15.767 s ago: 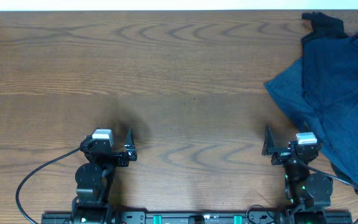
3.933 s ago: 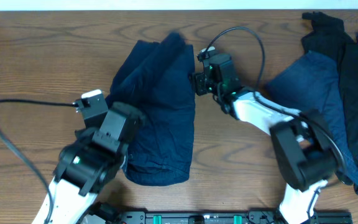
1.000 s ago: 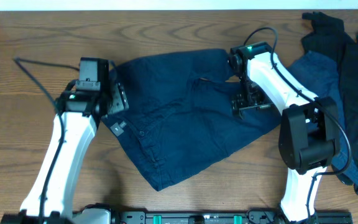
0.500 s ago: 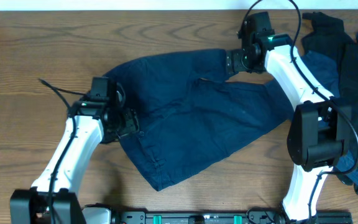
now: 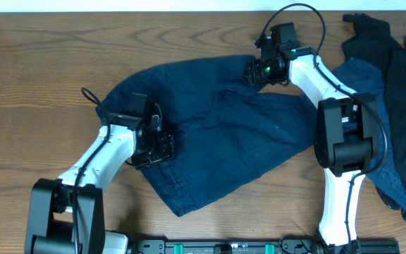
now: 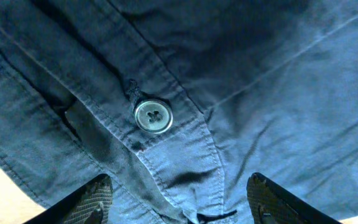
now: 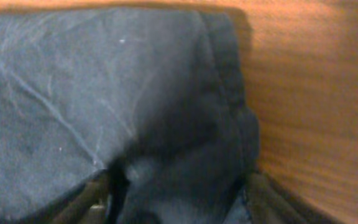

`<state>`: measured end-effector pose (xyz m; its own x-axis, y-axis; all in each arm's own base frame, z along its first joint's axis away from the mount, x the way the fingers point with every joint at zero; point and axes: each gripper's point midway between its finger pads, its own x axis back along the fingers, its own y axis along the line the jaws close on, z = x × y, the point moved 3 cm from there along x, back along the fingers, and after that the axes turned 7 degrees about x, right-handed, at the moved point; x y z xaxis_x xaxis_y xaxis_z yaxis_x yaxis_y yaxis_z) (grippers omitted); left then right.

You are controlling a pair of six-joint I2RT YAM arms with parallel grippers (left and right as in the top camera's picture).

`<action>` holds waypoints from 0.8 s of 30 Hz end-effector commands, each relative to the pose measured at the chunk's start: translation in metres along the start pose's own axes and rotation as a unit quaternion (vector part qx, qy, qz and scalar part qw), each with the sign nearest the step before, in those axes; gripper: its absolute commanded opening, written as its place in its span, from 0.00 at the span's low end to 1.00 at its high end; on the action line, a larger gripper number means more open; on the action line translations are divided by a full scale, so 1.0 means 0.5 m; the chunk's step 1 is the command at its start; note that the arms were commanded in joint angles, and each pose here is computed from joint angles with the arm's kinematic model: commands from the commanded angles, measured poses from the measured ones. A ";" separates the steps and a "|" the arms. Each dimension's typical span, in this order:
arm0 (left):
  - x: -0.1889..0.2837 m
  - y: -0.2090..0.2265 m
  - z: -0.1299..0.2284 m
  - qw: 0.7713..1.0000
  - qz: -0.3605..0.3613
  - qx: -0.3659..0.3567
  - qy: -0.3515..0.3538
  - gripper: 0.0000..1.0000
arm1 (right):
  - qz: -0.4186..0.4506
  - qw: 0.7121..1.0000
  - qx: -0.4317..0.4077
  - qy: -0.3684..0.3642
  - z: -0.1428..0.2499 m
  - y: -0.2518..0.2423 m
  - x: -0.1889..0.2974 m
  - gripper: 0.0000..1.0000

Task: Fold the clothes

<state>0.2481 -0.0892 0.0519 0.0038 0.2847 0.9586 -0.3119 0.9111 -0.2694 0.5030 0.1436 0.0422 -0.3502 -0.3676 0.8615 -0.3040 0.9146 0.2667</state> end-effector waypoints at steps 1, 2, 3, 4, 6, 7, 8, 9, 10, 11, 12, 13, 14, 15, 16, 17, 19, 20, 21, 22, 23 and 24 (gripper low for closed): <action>-0.015 0.005 0.008 1.000 -0.005 0.000 0.018 0.66 | 0.005 1.000 -0.012 -0.005 -0.004 -0.010 -0.014 0.16; -0.018 0.006 0.009 1.000 -0.006 0.000 0.020 0.59 | 0.009 1.000 -0.025 -0.011 -0.010 -0.015 -0.012 0.01; -0.020 0.007 0.009 1.000 -0.008 0.001 0.023 0.55 | 0.008 0.999 -0.037 -0.018 -0.016 -0.020 -0.009 0.01; -0.022 0.009 0.010 1.000 -0.009 0.002 0.025 0.50 | 0.003 0.999 -0.043 -0.020 -0.020 -0.021 -0.007 0.01; -0.027 0.011 0.011 0.999 -0.012 0.004 0.030 0.40 | -0.023 0.998 -0.045 -0.026 -0.026 -0.014 -0.003 0.01; -0.028 0.011 0.011 0.999 -0.012 0.004 0.030 0.32 | -0.031 0.998 -0.046 -0.028 -0.027 -0.015 -0.001 0.01; -0.029 0.012 0.012 0.999 -0.013 0.005 0.032 0.22 | -0.033 0.998 -0.048 -0.029 -0.028 -0.018 0.001 0.01; -0.029 0.013 0.014 0.999 -0.014 0.005 0.034 0.12 | -0.031 0.998 -0.051 -0.030 -0.028 -0.025 0.002 0.01; -0.028 0.015 0.016 0.999 -0.016 0.006 0.037 0.06 | -0.026 0.998 -0.054 -0.032 -0.030 -0.033 0.005 0.01; -0.028 0.016 0.019 0.999 -0.018 0.007 0.040 0.06 | -0.020 0.997 -0.065 -0.035 -0.034 -0.044 0.009 0.01; -0.028 0.018 0.022 0.999 -0.019 0.008 0.043 0.06 | -0.013 0.996 -0.078 -0.040 -0.039 -0.055 0.014 0.01; -0.027 0.020 0.026 0.999 -0.022 0.010 0.048 0.06 | -0.006 0.995 -0.089 -0.046 -0.046 -0.067 0.020 0.01; -0.027 0.022 0.031 0.998 -0.025 0.011 0.053 0.06 | 0.000 0.993 -0.101 -0.057 -0.060 -0.082 0.033 0.01; -0.026 0.024 0.034 0.998 -0.027 0.013 0.057 0.06 | 0.005 0.992 -0.108 -0.067 -0.073 -0.094 0.044 0.01; -0.026 0.027 0.039 0.998 -0.030 0.014 0.062 0.06 | 0.010 0.990 -0.114 -0.077 -0.086 -0.104 0.057 0.01; -0.025 0.029 0.044 0.997 -0.033 0.016 0.067 0.06 | 0.019 0.988 -0.122 -0.089 -0.101 -0.117 0.074 0.01; -0.023 0.034 0.053 0.996 -0.039 0.020 0.078 0.06 | 0.041 0.984 -0.134 -0.109 -0.126 -0.141 0.107 0.01; -0.022 0.036 0.056 0.996 -0.041 0.019 0.082 0.06 | 0.054 0.982 -0.136 -0.120 -0.139 -0.153 0.127 0.01; -0.022 0.037 0.059 0.995 -0.042 0.016 0.084 0.06 | 0.065 0.980 -0.137 -0.125 -0.146 -0.160 0.140 0.01; -0.022 0.037 0.058 0.995 -0.042 0.012 0.084 0.06 | 0.083 0.978 -0.140 -0.132 -0.154 -0.172 0.157 0.01; -0.022 0.036 0.057 0.996 -0.040 0.007 0.083 0.06 | 0.099 0.976 -0.141 -0.136 -0.157 -0.180 0.170 0.01; -0.023 0.035 0.055 0.996 -0.039 0.001 0.080 0.06 | 0.114 0.973 -0.143 -0.139 -0.159 -0.187 0.180 0.02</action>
<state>0.2196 -0.0839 0.0419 0.1642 0.2555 0.9528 -0.3343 0.9231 -0.1900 0.5622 0.0634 0.0968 -0.5460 -0.2685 0.7936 -0.0321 0.9533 0.3004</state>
